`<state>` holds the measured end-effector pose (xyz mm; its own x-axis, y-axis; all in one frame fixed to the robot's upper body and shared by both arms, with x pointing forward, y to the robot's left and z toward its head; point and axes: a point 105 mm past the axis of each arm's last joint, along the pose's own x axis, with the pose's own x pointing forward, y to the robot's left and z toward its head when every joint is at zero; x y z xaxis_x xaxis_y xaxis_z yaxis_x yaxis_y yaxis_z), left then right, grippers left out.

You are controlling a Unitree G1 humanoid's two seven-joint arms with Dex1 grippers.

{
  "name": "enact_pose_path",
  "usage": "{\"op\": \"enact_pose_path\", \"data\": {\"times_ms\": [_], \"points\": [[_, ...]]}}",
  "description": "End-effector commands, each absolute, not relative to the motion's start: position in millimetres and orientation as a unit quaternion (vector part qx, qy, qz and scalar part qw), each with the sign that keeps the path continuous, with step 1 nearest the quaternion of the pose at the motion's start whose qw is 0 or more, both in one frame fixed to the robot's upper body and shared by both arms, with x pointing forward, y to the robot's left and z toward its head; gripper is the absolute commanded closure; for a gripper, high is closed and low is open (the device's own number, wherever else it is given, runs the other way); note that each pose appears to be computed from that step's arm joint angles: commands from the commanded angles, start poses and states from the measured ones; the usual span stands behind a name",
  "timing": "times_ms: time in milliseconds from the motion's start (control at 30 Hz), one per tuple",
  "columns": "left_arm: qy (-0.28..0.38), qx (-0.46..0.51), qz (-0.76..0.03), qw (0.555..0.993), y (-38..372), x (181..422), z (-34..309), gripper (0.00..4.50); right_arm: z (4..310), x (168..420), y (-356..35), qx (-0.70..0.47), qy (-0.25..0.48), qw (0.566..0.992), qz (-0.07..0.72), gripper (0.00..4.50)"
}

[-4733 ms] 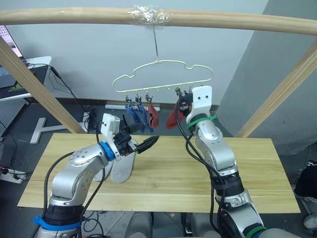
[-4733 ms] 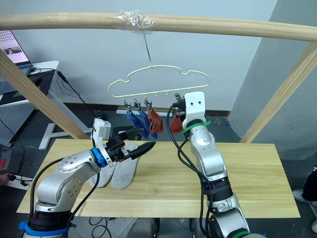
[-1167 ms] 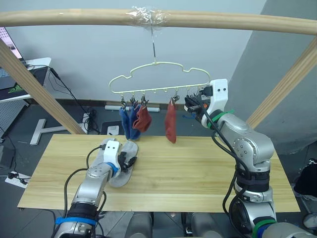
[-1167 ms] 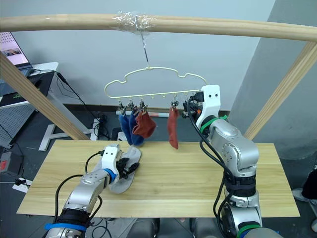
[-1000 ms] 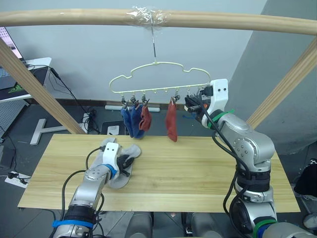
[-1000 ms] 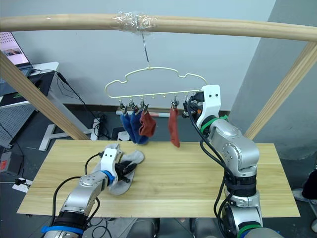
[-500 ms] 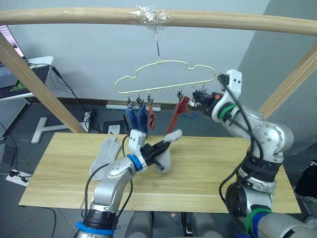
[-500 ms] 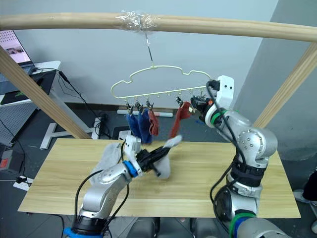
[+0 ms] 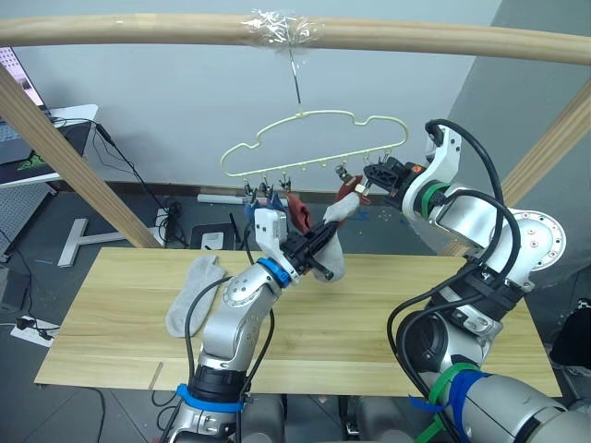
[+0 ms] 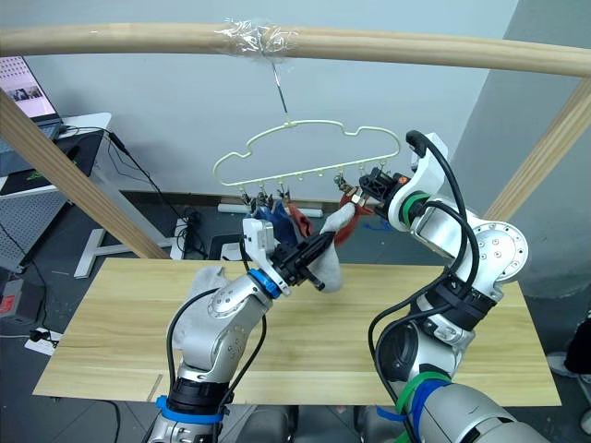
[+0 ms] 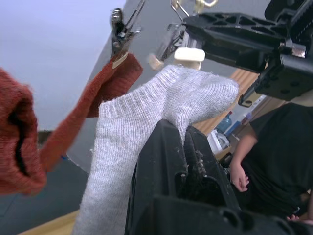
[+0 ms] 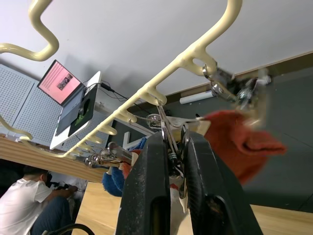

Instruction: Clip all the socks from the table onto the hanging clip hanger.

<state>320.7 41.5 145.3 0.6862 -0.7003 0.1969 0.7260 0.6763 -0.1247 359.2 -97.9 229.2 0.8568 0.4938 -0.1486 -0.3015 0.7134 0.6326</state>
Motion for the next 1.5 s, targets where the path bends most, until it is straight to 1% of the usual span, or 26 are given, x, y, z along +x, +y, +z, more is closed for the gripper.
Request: {"op": "enact_pose_path", "data": {"times_ms": [33,300,633,767,1033,1500], "points": [[-0.097,-0.093,-0.396,0.909,44.7,315.2,157.9,4.48,239.2,358.1,-90.8,0.327,0.146,0.905,0.231,4.40],[-0.099,-0.089,-0.402,0.906,37.9,317.3,157.8,4.48,247.5,355.5,-79.1,0.342,0.142,0.896,0.244,4.40],[-0.107,-0.093,-0.400,0.905,35.7,320.6,163.5,4.48,243.0,352.3,-75.1,0.344,0.151,0.894,0.245,4.40],[-0.111,-0.093,-0.403,0.904,32.0,321.9,165.9,4.48,243.4,349.3,-67.5,0.348,0.154,0.889,0.256,4.40],[-0.105,-0.089,-0.405,0.904,31.4,321.2,160.0,4.48,244.3,348.9,-68.1,0.349,0.155,0.888,0.256,4.40],[-0.121,-0.097,-0.404,0.901,26.2,325.7,170.0,4.48,242.5,347.6,-66.8,0.350,0.162,0.886,0.257,4.40]]}}
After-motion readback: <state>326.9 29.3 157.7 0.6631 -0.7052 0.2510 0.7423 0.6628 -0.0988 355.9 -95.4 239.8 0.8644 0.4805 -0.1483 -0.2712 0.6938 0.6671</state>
